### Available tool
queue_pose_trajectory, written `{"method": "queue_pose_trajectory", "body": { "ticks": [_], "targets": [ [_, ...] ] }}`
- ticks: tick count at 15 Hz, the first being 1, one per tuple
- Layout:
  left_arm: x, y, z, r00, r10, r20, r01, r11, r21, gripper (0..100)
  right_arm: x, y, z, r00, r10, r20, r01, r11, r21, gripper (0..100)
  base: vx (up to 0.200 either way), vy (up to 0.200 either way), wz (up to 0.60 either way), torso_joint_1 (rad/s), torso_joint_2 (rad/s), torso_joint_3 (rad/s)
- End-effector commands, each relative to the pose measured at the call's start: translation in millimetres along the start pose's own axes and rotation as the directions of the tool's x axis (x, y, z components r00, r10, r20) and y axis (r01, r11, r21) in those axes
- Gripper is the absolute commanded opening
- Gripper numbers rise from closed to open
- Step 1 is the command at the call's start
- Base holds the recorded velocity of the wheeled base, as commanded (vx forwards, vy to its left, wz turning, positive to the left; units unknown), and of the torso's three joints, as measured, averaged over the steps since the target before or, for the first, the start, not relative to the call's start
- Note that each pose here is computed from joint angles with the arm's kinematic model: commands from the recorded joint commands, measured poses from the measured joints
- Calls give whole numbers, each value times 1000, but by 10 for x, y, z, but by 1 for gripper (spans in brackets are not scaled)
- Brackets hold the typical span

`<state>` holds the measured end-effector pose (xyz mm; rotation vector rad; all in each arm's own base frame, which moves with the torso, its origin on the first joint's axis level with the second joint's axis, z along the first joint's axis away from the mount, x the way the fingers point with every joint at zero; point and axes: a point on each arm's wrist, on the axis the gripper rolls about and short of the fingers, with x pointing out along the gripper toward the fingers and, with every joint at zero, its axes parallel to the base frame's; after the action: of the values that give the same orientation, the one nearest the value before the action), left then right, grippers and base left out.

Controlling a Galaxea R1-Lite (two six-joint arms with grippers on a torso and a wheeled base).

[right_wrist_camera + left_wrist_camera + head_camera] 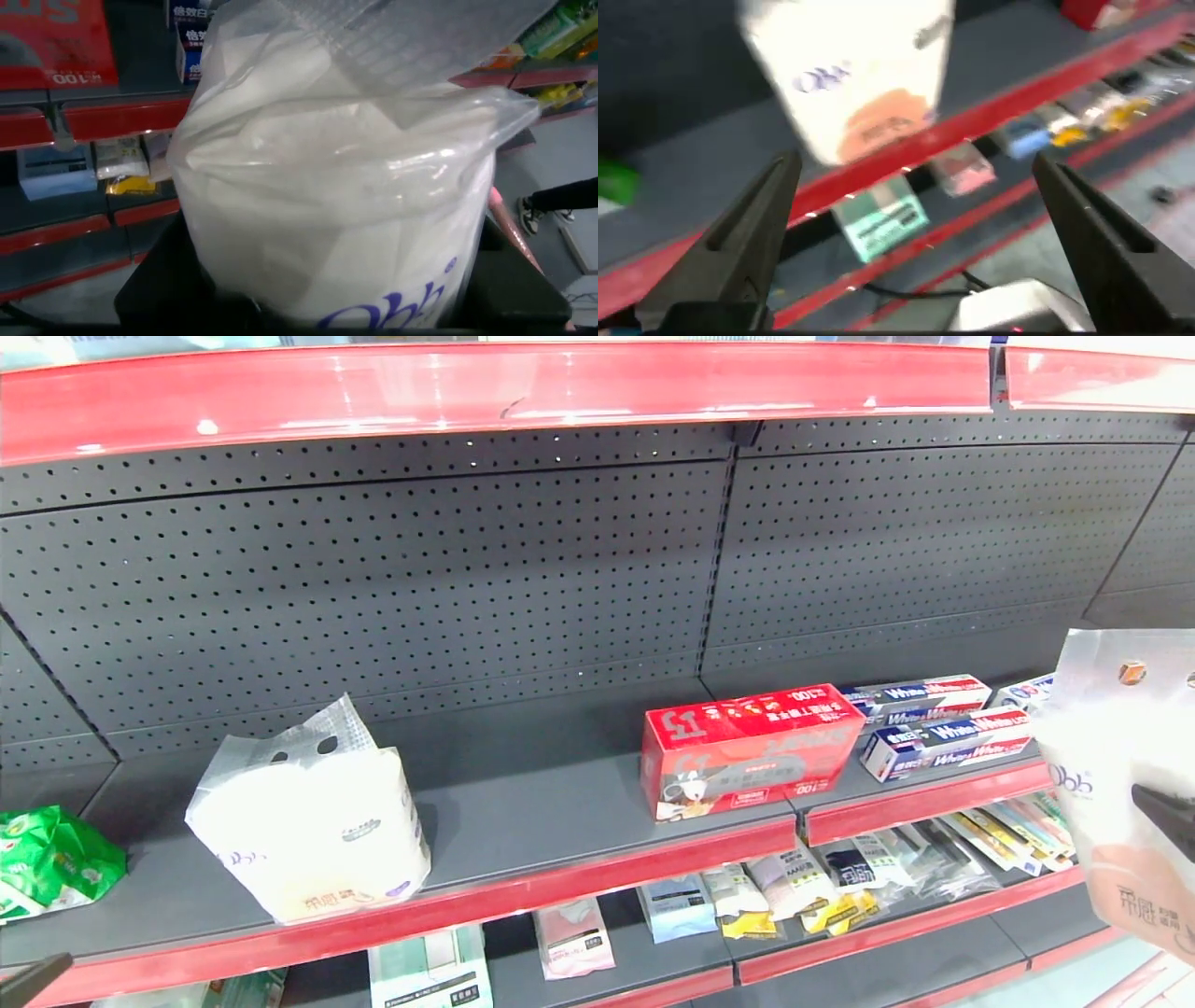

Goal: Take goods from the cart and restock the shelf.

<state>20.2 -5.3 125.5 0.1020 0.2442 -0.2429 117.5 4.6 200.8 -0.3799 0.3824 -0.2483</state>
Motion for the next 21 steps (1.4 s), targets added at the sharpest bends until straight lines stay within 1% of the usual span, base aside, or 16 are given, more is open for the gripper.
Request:
{"method": "queue_pose_trajectory", "body": {
  "ticks": [1, 2, 3, 4, 5, 6, 7, 8, 9, 10, 11, 12, 14, 15, 17, 21],
  "targets": [
    [-105, -44, 14, 997, 18, 79, -23, 997, 68, 100, -76, 52, 70, 996, 65, 62, -64, 998, -27, 0, 0, 0, 0, 0, 0, 0],
    [-107, -51, 9, 997, -30, 76, 23, 995, 93, 100, -77, 68, 119, 993, 86, 76, -83, 996, -32, 0, 0, 0, 0, 0, 0, 0],
    [-122, -61, 16, 991, -112, 79, 102, 988, 114, 100, -58, 83, 137, 993, 94, 73, -91, 995, -38, 0, 0, 0, 0, 0, 0, 0],
    [-165, -76, 23, 977, -194, 87, 181, 974, 138, 100, -65, 78, 123, 993, 93, 67, -89, 995, -54, 0, 0, 0, 0, 0, 0, 0],
    [-175, -79, 23, 974, -209, 86, 196, 970, 143, 100, -64, 80, 119, 993, 95, 66, -91, 994, -60, 0, 0, 0, 0, 0, 0, 0],
    [-184, -80, -12, 981, -187, 53, 178, 973, 143, 100, -48, 86, 125, 994, 93, 65, -88, 993, -78, 0, 0, 0, 0, 0, 0, 0],
    [-169, -44, -36, 999, 47, 5, -47, 988, 144, 100, -51, 80, 145, 993, 94, 74, -88, 993, -78, 0, 0, 0, 0, 0, 0, 0],
    [-150, -18, -53, 986, 162, -30, -157, 979, 132, 100, -57, 66, 177, 991, 100, 87, -94, 993, -71, 0, 0, 0, 0, 0, 0, 0],
    [-153, -18, -72, 984, 177, -32, -172, 977, 127, 100, -54, 58, 192, 990, 110, 93, -103, 992, -68, 0, 0, 0, 0, 0, 0, 0],
    [-173, -43, -117, 994, 110, -6, -108, 984, 143, 100, -39, 58, 198, 987, 129, 95, -122, 990, -68, 0, 0, 0, 0, 0, 0, 0],
    [-204, -68, -146, 1000, 2, 27, -7, 983, 185, 100, -20, 65, 198, 985, 144, 92, -138, 988, -70, 0, 0, 0, 0, 0, 0, 0],
    [-205, -68, -171, 999, -21, 26, 15, 979, 202, 100, -4, 71, 206, 984, 151, 90, -145, 987, -72, 0, 0, 0, 0, 0, 0, 0],
    [-194, -61, -223, 1000, 30, 7, -31, 980, 197, 100, 25, 72, 279, 982, 153, 113, -147, 987, -65, 0, 0, 0, 0, 0, 0, 0],
    [-194, -63, -251, 999, 37, 6, -38, 980, 195, 100, 37, 69, 321, 980, 155, 124, -148, 987, -63, 0, 0, 0, 600, 7, 2, 2],
    [-186, -66, -292, 999, 38, -1, -37, 980, 194, 100, 58, 73, 350, 980, 156, 126, -148, 987, -71, 0, 0, 0, 600, 2, 2, 5],
    [-200, -78, -361, 999, 39, 9, -40, 980, 196, 100, 27, 34, 422, 977, 145, 156, -136, 989, -65, 0, 0, 0, 600, 7, 5, 4]
  ]
}}
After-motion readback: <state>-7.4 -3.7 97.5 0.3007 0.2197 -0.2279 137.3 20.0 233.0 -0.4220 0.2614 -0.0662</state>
